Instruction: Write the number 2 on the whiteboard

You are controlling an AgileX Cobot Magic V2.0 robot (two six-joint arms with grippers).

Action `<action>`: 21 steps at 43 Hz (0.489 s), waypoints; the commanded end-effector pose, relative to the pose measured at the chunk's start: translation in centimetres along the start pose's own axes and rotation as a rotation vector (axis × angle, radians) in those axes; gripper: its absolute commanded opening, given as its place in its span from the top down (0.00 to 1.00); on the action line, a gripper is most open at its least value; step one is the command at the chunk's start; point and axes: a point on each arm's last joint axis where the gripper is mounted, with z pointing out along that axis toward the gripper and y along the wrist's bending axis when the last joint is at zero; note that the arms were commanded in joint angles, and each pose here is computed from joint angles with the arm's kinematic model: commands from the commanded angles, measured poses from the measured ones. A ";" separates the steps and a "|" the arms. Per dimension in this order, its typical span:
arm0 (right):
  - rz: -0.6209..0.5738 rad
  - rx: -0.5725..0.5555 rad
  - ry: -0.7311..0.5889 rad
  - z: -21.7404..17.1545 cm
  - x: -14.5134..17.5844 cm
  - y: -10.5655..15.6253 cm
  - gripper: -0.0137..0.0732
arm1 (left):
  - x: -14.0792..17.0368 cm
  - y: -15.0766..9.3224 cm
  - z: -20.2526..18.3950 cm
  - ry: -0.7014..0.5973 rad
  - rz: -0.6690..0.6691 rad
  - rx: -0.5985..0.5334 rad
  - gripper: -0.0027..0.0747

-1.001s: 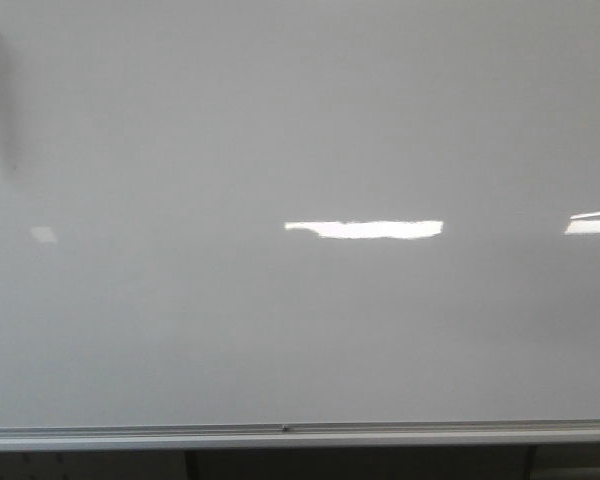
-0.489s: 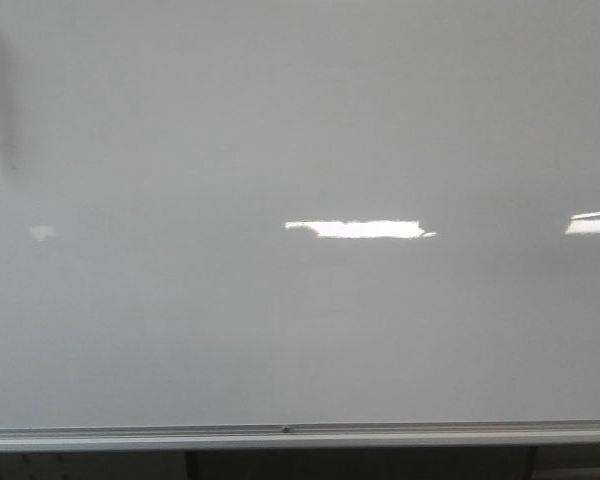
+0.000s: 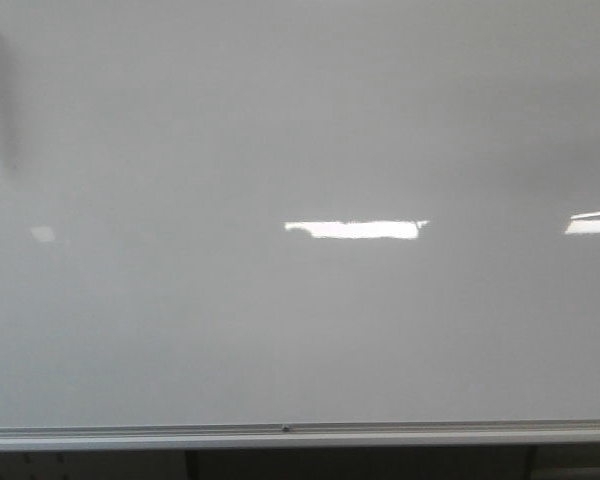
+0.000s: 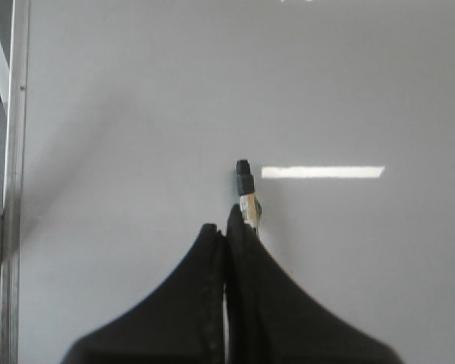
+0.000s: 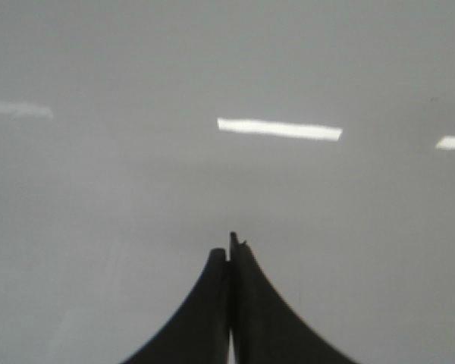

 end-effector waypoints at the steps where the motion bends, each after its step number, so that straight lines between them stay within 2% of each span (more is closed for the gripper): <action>1: -0.007 -0.003 0.032 1.4 -1.1 0.0 0.92 | -1.0 0.0 1.0 0.008 -0.009 0.002 0.99; 9: -0.005 -0.005 0.144 3.9 -0.2 -0.1 0.92 | -0.1 -0.1 2.1 0.120 -0.015 0.003 0.99; 21: -0.003 -0.007 0.246 6.1 0.6 -0.1 0.91 | 0.1 -0.2 2.8 0.144 -0.021 0.007 0.99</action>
